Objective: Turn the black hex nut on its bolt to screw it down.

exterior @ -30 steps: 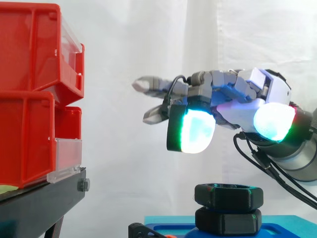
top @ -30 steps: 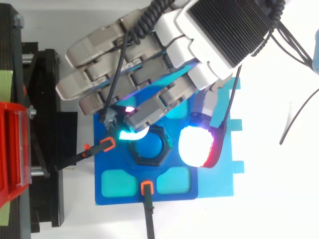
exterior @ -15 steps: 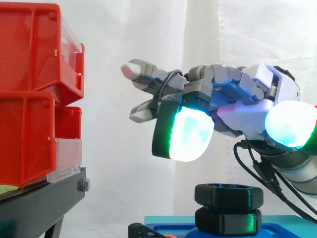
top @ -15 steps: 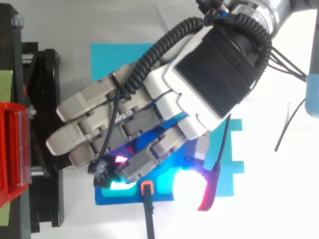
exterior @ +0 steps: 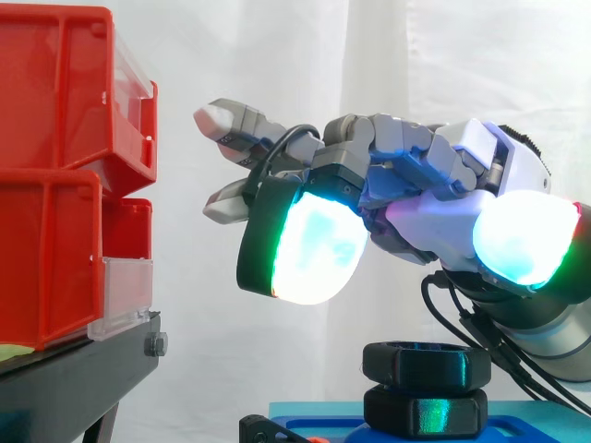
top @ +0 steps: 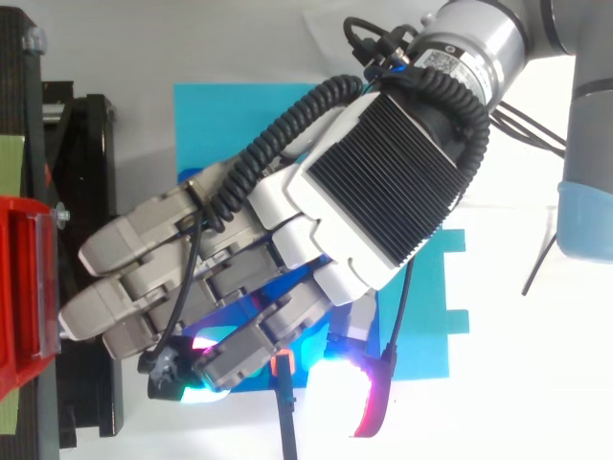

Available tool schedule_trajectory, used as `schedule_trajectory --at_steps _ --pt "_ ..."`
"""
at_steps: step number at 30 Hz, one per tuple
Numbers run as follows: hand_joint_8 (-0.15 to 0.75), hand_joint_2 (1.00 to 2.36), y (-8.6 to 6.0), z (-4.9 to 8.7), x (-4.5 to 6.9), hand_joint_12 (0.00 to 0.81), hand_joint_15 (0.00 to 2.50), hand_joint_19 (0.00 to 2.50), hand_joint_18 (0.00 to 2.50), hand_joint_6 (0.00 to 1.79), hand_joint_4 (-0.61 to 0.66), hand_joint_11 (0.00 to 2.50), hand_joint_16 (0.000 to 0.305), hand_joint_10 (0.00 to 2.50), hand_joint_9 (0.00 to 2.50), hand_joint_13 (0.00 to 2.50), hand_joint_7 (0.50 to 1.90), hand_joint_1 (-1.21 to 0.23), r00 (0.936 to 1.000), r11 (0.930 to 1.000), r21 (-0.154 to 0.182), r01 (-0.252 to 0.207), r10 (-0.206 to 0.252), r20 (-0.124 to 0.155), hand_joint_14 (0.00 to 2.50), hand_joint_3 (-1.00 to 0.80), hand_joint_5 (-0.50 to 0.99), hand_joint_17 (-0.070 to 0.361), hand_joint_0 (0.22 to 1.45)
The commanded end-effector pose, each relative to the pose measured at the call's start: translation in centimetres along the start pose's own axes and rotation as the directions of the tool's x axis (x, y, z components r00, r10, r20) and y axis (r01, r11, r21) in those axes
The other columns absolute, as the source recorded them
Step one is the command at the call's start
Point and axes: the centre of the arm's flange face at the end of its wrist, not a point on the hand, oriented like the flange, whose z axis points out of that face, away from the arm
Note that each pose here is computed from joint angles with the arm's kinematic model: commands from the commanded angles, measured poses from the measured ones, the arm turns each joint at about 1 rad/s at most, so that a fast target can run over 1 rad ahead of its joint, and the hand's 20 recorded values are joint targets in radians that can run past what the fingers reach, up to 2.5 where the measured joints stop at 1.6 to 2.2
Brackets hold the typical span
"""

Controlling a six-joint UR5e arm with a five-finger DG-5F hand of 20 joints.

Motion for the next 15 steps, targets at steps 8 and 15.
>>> schedule_trajectory --at_steps 8,15 --pt "0.297 1.0 -0.6 -1.4 -0.1 0.351 0.01 0.18 0.0 0.5 0.31 0.22 0.052 0.0 0.5 0.0 1.07 -0.26 0.9999 0.9999 0.015 -0.004 0.004 -0.015 0.0 -0.5 -0.11 0.116 0.5" --pt "0.299 1.0 -0.7 -2.0 0.5 0.35 0.01 0.18 0.0 0.5 0.31 0.22 0.052 0.01 0.51 0.0 1.08 -0.26 0.9997 0.9998 0.019 0.001 0.0 -0.023 0.0 -0.5 -0.11 0.116 0.5"
